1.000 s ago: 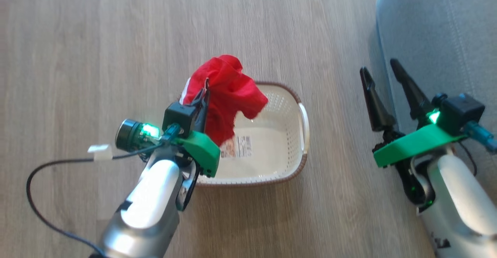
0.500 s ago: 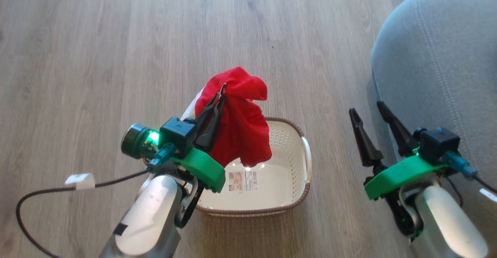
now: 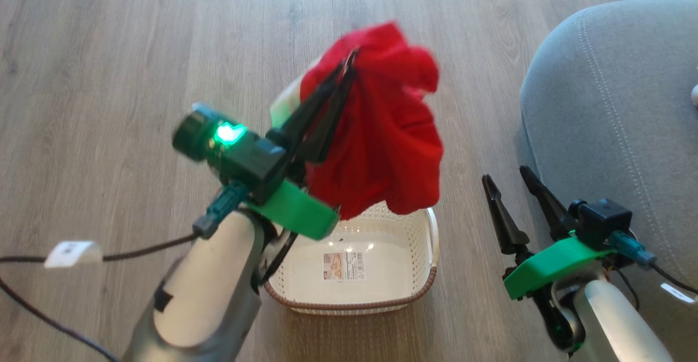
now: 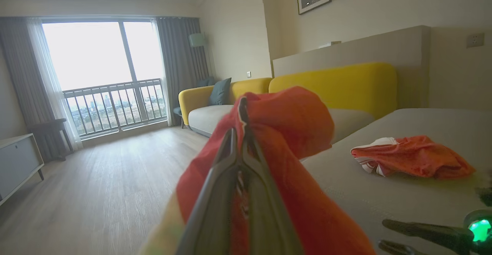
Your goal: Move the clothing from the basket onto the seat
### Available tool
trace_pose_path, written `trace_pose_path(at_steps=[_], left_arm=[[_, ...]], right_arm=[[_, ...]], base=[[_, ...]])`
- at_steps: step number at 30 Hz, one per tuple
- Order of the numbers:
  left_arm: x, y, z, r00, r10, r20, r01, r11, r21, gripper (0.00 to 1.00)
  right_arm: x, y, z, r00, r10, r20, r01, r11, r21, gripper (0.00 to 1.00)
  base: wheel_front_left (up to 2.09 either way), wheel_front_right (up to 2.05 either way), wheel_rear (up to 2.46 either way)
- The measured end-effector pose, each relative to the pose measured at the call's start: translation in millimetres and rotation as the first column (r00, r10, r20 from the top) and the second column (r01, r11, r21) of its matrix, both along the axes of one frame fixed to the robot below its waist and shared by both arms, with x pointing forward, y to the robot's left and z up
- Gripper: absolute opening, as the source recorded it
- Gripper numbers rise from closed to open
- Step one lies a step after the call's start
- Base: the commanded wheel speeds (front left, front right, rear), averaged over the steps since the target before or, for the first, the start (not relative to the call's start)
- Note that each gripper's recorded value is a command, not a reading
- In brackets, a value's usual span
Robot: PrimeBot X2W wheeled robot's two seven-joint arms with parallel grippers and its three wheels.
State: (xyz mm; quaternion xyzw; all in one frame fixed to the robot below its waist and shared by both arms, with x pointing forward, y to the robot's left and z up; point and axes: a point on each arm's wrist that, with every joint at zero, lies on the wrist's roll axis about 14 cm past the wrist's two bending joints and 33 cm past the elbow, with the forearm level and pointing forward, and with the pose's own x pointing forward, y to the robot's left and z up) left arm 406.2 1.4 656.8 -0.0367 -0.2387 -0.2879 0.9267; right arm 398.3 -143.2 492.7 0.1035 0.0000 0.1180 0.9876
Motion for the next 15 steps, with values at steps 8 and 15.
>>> trace_pose_path(at_steps=[8,15], left_arm=[[-10.6,-12.5,51.3,0.990,-0.053,0.135,0.054,0.999,-0.004,0.00],[-12.3,-17.5,51.4,0.989,-0.072,0.132,0.072,0.997,0.003,0.00]], right_arm=[[-0.2,0.1,-3.2,1.000,-0.005,-0.009,0.005,1.000,0.002,1.00],[3.0,-0.3,13.7,0.999,-0.018,0.040,0.016,0.999,0.039,1.00]], base=[[0.00,0.00,0.00],[0.00,0.00,0.00]])
